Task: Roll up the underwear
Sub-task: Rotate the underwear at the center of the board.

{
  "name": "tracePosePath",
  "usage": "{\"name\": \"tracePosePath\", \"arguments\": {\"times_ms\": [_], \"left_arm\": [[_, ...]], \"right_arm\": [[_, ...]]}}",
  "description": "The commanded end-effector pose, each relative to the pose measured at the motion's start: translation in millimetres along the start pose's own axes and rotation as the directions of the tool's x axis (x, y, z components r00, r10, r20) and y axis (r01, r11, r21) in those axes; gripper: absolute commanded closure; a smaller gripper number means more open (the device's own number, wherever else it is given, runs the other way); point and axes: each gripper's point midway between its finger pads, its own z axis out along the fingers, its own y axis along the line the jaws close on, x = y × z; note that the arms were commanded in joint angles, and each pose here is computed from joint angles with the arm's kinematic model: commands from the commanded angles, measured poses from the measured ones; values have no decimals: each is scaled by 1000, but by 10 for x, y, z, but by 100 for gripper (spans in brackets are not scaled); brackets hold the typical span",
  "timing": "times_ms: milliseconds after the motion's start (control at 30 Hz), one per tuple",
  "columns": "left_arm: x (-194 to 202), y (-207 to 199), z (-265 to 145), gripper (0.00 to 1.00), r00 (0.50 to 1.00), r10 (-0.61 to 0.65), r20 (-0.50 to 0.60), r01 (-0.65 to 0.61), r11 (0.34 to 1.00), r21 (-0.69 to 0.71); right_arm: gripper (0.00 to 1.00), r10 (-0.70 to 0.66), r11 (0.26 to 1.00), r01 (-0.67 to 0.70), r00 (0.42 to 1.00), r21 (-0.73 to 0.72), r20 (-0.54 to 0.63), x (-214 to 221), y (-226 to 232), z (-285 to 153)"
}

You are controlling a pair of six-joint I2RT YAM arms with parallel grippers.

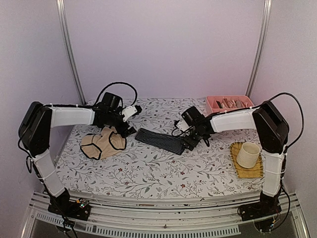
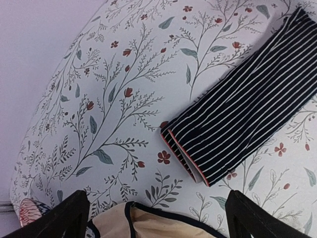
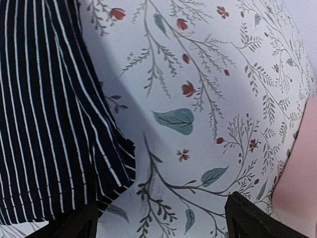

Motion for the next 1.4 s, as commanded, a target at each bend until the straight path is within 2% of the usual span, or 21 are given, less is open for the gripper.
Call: {"name": "tracePosePath", "arguments": {"times_ms": [0,267,433,500,633,733,867,967,1033,1167,1367], "left_arm": [[127,201,163,2,999,7,-52,-12,995,-97],[429,250,546,2,982,48,-185,-72,990,-124],[527,338,810,2,968,56,-243,-95,984,-152],[518,381,889,2,965,65,-255,-109,981,-163],[399,458,1034,2,967,67,-245,-111,979,-171],[154,482,1170,2,974,77,-215,-111,982,-154],[-108,254,1401,2,967,135,-214,-157,984,-89],[-279,43,1544,2,958,190,-216,-206,977,-54],[-413,39,1589,1,958,193,-211,-210,976,-61],[-716,247,1545,1,973,158,-165,-175,981,-89],[-941,739,1177,1,991,72,-111,-93,976,-197]], "right_arm": [[9,-29,997,31,999,-72,18,-23,275,-189],[9,-26,990,31,999,-134,36,8,641,-490],[7,49,996,-44,997,-82,59,23,486,-720],[0,77,997,-75,995,-36,62,55,379,-788],[1,140,988,-145,984,43,111,3,158,-954],[1,166,981,-179,973,73,162,-51,27,-1045],[1,201,978,-207,946,-3,253,-135,-17,-1132],[1,166,986,-145,914,-84,370,-197,50,-1222],[1,138,987,-92,903,-130,407,-204,125,-1230],[1,50,993,3,886,-114,461,-208,221,-1164],[1,-55,993,94,897,-68,439,-236,342,-1009]]}}
